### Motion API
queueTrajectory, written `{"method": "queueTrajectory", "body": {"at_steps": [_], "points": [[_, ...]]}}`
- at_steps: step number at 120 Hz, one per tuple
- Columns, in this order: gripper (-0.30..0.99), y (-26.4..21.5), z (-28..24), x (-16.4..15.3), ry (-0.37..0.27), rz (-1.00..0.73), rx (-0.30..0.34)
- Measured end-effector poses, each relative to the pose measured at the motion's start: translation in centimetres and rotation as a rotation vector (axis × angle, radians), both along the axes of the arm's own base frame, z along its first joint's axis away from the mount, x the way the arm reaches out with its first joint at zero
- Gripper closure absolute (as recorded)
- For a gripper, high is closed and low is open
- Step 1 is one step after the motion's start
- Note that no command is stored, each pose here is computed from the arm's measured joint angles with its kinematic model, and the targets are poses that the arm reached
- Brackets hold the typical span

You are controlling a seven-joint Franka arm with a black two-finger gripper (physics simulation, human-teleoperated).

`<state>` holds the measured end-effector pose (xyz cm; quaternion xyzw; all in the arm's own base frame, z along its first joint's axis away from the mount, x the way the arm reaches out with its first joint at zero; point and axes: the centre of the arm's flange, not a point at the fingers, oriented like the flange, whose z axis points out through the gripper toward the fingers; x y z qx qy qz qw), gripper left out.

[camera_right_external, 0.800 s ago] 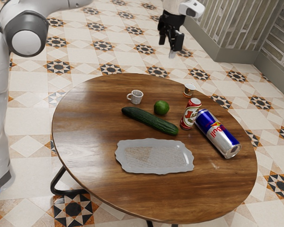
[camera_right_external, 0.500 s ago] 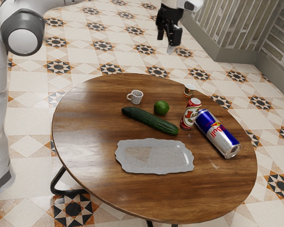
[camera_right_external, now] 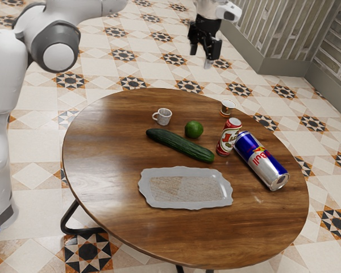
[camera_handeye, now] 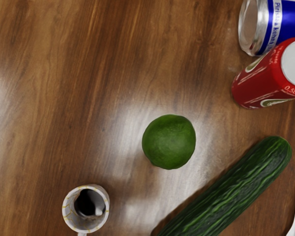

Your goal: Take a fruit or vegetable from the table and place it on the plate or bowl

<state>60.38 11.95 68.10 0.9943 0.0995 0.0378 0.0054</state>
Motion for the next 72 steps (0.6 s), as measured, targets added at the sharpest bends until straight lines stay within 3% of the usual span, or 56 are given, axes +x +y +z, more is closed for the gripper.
{"method": "queueTrajectory", "body": {"at_steps": [32, 55, 72], "points": [[0.0, -0.1, -5.5, 2.1, 0.079, -0.01, 0.001], [0.0, -2.0, -13.7, 2.9, 0.18, -0.041, -0.02], [0.0, -2.4, -17.6, 2.1, 0.187, -0.047, -0.021]]}}
